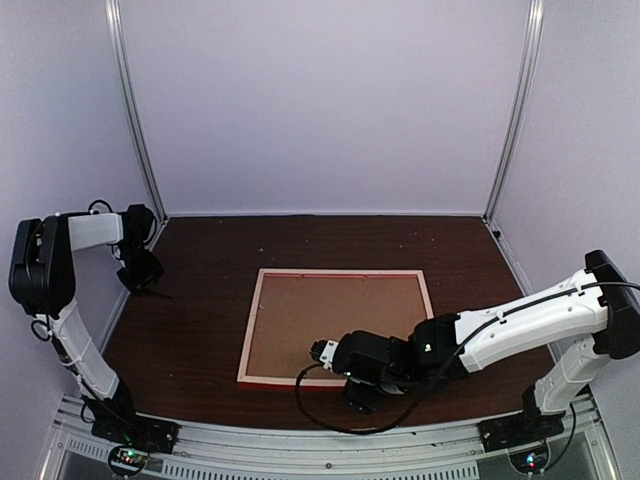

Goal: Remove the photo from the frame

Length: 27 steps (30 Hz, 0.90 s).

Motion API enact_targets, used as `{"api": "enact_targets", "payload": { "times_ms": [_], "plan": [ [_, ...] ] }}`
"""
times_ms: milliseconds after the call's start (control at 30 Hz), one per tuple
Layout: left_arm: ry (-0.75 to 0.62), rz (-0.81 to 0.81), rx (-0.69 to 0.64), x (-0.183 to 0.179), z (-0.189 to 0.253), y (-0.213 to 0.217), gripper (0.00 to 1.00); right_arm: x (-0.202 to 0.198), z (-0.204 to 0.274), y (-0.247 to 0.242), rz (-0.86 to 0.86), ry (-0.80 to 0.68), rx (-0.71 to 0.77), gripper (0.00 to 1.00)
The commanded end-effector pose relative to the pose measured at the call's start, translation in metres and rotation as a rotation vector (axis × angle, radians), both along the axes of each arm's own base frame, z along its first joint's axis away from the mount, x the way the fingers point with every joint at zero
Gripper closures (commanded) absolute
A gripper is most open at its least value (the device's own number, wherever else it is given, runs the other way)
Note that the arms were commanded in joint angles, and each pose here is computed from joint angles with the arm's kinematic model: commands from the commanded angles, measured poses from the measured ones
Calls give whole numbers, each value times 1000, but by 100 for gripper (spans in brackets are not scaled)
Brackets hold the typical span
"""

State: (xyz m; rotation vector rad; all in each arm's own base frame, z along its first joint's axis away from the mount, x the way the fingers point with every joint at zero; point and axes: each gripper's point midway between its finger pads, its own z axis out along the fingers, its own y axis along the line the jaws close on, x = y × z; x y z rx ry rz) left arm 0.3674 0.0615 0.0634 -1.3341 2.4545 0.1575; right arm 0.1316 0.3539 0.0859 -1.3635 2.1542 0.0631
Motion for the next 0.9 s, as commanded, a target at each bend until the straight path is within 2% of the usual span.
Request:
{"api": "enact_targets", "payload": {
  "times_ms": [0,533,667,867],
  "plan": [
    [-47,91,21,17,1,13,43,5,0,0,-24,-17,12,15],
    [26,140,59,32,-30,24,45,6,-13,-3,-23,7,-24,17],
    [21,124,53,39,-39,23,49,6,-15,-3,-23,11,-28,17],
    [47,117,52,41,-50,22,64,7,-22,-3,-21,19,-48,18]
  ]
}}
